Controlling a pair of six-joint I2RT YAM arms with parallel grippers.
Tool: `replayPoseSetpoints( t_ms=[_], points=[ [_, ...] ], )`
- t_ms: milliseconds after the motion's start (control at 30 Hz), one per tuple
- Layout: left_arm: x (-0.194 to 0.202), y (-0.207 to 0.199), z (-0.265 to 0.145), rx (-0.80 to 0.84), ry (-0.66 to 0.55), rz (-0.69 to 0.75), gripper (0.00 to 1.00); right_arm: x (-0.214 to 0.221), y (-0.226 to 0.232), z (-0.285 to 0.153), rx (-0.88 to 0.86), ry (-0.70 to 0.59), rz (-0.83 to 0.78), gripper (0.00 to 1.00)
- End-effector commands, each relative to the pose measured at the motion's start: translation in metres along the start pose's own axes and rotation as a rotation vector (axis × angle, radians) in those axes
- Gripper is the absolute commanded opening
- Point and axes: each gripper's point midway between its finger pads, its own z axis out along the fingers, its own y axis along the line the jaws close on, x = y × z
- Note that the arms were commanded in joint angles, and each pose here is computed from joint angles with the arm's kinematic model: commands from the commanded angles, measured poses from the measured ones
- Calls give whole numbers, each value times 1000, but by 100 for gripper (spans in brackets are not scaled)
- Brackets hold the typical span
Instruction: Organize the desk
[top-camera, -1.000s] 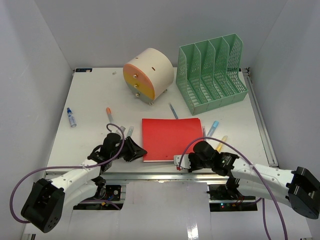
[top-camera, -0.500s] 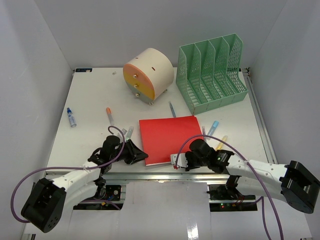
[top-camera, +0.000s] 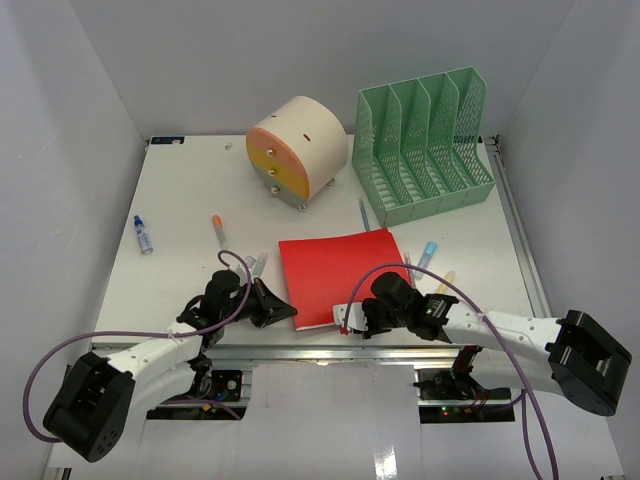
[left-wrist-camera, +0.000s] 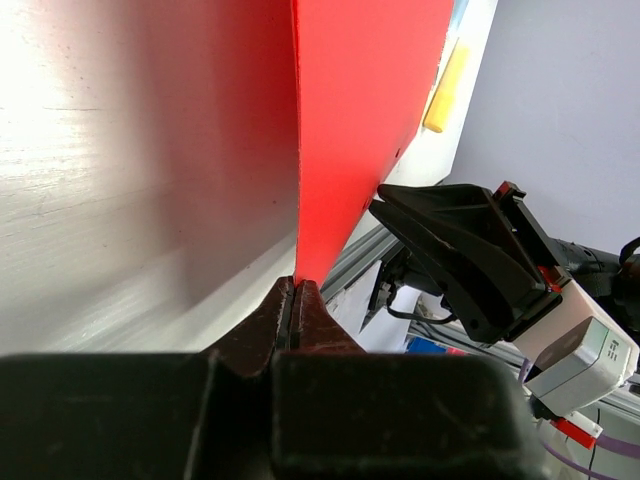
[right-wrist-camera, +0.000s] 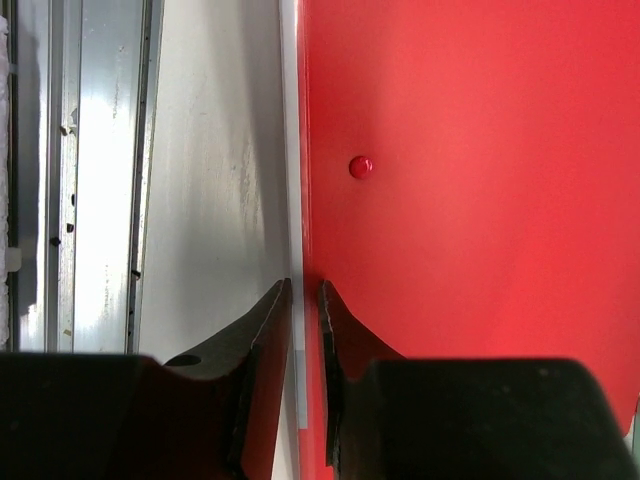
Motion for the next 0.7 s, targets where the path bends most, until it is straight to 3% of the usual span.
replayPoseSetpoints(
  t_ms=[0, 133, 233, 367, 433, 533, 667],
  points=[
    [7, -32, -4, 130, 55, 40, 0, -19, -8, 6, 1, -63, -23, 24],
    [6, -32, -4, 127, 49, 39, 0, -21, -9, 8, -7, -67, -24, 27],
    [4, -31, -5, 118, 29, 33, 0, -25, -10, 8, -11, -77, -24, 36],
    [1, -31, -7, 110, 5, 23, 0, -32, -11, 6, -18, -101, -25, 57],
    [0, -31, -10, 108, -9, 15, 0, -39, -12, 3, -24, -125, -32, 76],
    [-1, -31, -11, 101, -17, -9, 0, -45, -15, 2, -20, -139, -33, 94],
    [-2, -37, -12, 110, -18, -36, 0, -53, -26, 2, 15, -143, -31, 98]
  ],
)
